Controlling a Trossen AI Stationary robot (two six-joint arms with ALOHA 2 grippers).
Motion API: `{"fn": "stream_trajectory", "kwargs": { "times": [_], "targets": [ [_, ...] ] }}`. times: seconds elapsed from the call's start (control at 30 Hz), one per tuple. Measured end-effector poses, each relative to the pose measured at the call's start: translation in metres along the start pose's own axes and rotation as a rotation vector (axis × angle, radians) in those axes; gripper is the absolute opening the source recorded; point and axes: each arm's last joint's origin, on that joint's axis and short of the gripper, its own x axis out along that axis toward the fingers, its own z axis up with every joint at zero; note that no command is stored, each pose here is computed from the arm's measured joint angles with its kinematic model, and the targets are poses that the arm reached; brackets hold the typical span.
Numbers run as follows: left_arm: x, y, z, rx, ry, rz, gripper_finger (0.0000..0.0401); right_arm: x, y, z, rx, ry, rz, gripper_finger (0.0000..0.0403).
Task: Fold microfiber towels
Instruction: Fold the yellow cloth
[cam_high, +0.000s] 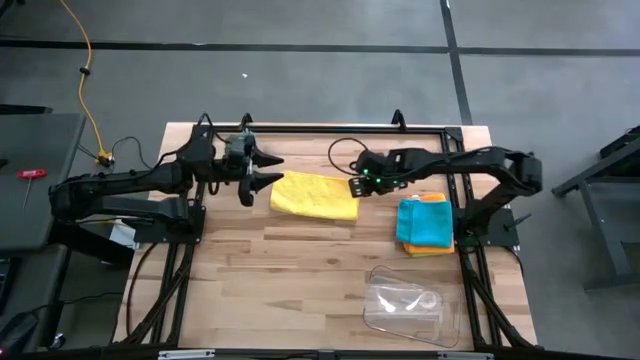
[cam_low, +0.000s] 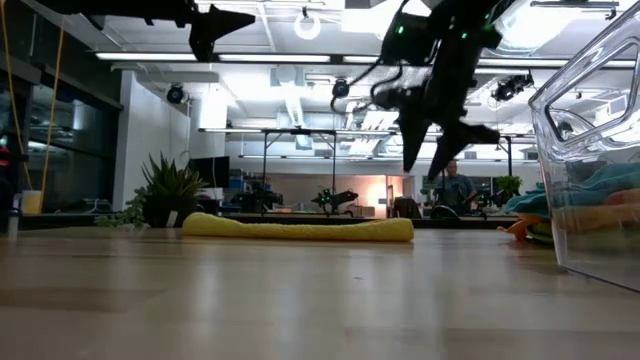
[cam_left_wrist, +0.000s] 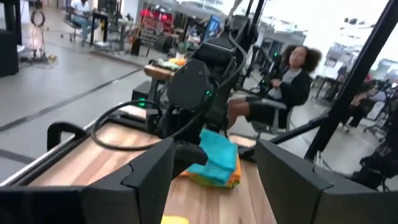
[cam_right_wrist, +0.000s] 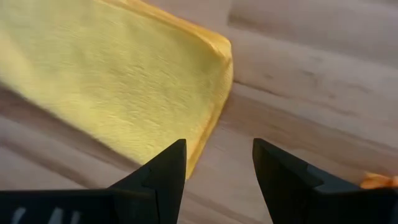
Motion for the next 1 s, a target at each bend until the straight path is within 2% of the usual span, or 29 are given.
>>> {"fn": "stream_trajectory", "kwargs": {
  "times": [0.1, 0.5, 0.8, 1.0],
  "targets": [
    [0.0, 0.001, -0.003, 0.011, 0.029, 0.007, 0.0216, 0.018, 0.001, -0.001, 0.025, 0.055, -0.034, 0.0177],
    [0.0, 0.004, -0.008, 0.03, 0.073, 0.072, 0.0216, 0.075, 0.01, -0.006, 0.13, 0.087, -0.078, 0.0177],
    [-0.001, 0.004, -0.01, 0.025, 0.099, 0.082, 0.0216, 0.1, 0.013, -0.009, 0.172, 0.083, -0.102, 0.0177],
    [-0.001, 0.005, -0.012, 0.024, 0.11, 0.087, 0.0216, 0.103, 0.018, -0.016, 0.19, 0.049, -0.1, 0.0177]
  ]
}}
